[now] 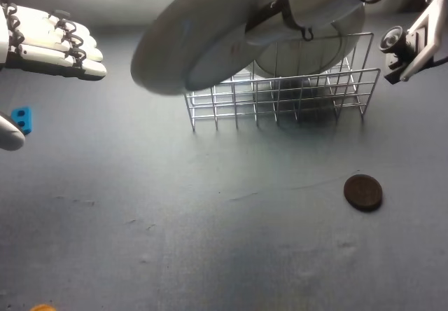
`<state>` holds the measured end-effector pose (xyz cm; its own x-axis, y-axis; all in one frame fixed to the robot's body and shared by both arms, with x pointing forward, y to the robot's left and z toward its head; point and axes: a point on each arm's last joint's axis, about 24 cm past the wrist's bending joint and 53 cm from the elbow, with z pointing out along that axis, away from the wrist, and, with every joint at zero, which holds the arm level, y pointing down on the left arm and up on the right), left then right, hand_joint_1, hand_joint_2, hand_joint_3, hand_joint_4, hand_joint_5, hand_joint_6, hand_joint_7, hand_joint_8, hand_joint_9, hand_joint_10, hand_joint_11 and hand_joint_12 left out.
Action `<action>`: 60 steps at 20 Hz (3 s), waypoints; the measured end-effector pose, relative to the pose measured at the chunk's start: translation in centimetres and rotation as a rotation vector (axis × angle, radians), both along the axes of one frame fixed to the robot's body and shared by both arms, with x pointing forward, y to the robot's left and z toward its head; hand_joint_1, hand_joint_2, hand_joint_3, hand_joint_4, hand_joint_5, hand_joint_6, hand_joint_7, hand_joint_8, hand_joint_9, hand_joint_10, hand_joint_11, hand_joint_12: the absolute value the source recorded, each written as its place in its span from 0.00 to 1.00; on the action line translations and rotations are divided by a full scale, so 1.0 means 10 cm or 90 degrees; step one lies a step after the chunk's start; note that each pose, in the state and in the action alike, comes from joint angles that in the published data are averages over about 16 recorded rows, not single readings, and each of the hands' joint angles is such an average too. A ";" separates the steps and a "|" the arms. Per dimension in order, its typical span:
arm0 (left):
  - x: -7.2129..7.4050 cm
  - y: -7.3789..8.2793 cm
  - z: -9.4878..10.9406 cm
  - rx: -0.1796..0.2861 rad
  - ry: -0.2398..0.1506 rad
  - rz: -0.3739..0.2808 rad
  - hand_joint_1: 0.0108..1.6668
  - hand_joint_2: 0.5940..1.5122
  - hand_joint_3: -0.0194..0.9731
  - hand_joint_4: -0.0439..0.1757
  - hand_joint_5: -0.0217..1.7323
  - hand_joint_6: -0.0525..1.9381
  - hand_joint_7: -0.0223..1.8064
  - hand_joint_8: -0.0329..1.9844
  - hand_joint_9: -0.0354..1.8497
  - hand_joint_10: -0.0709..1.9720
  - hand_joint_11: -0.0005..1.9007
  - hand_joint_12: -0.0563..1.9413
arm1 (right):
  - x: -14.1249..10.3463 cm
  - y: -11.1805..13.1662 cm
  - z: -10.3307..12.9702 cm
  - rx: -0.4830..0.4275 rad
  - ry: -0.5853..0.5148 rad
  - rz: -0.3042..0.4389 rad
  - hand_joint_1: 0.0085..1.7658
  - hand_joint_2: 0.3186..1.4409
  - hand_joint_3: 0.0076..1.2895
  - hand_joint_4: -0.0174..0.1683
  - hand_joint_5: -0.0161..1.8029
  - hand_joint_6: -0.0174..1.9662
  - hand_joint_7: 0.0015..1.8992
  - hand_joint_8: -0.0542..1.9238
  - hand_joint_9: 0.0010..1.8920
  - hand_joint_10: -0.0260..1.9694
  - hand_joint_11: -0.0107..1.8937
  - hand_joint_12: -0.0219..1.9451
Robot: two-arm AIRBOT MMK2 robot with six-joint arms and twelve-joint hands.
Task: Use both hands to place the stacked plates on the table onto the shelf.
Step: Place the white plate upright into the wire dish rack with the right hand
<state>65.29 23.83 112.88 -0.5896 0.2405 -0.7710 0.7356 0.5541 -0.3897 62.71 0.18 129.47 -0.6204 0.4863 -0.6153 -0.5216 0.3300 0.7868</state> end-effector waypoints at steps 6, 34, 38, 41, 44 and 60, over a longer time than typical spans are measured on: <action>0.00 0.00 0.00 0.001 0.000 0.000 0.00 0.58 0.04 0.22 0.02 0.03 0.02 0.01 0.03 0.01 0.01 0.03 | 0.12 -0.08 0.04 0.032 0.053 -0.011 0.77 0.57 0.00 0.11 0.55 0.47 0.56 0.43 0.56 0.49 0.46 0.56; -0.01 0.00 -0.04 0.010 0.001 -0.005 0.00 0.58 0.04 0.22 0.02 0.03 0.02 0.01 0.03 0.01 0.01 0.03 | 0.80 -0.47 -0.35 0.055 0.190 -0.132 0.78 0.59 0.00 0.05 0.54 0.46 0.57 0.42 0.56 0.51 0.46 0.56; -0.01 0.00 -0.04 0.011 0.001 -0.006 0.00 0.58 0.04 0.22 0.02 0.03 0.02 0.01 0.03 0.01 0.01 0.03 | 0.84 -0.45 -0.46 0.043 0.198 -0.139 0.78 0.59 0.00 0.05 0.53 0.46 0.57 0.42 0.56 0.51 0.46 0.56; -0.01 0.00 -0.04 0.011 0.001 -0.006 0.00 0.58 0.04 0.22 0.02 0.03 0.02 0.01 0.03 0.01 0.01 0.03 | 0.88 -0.44 -0.55 0.032 0.204 -0.144 0.78 0.59 0.00 0.05 0.53 0.46 0.57 0.42 0.56 0.51 0.46 0.56; -0.01 -0.01 -0.05 0.011 0.001 -0.007 0.00 0.58 0.04 0.22 0.02 0.03 0.02 0.01 0.03 0.01 0.01 0.03 | 0.91 -0.43 -0.65 0.020 0.209 -0.149 0.78 0.59 0.00 0.05 0.53 0.46 0.57 0.42 0.56 0.51 0.47 0.57; -0.01 -0.01 -0.05 0.012 0.001 -0.008 0.00 0.58 0.04 0.22 0.02 0.03 0.02 0.01 0.03 0.01 0.01 0.03 | 0.99 -0.36 -1.06 -0.039 0.215 -0.156 0.76 0.60 0.00 0.06 0.53 0.46 0.56 0.43 0.56 0.43 0.46 0.58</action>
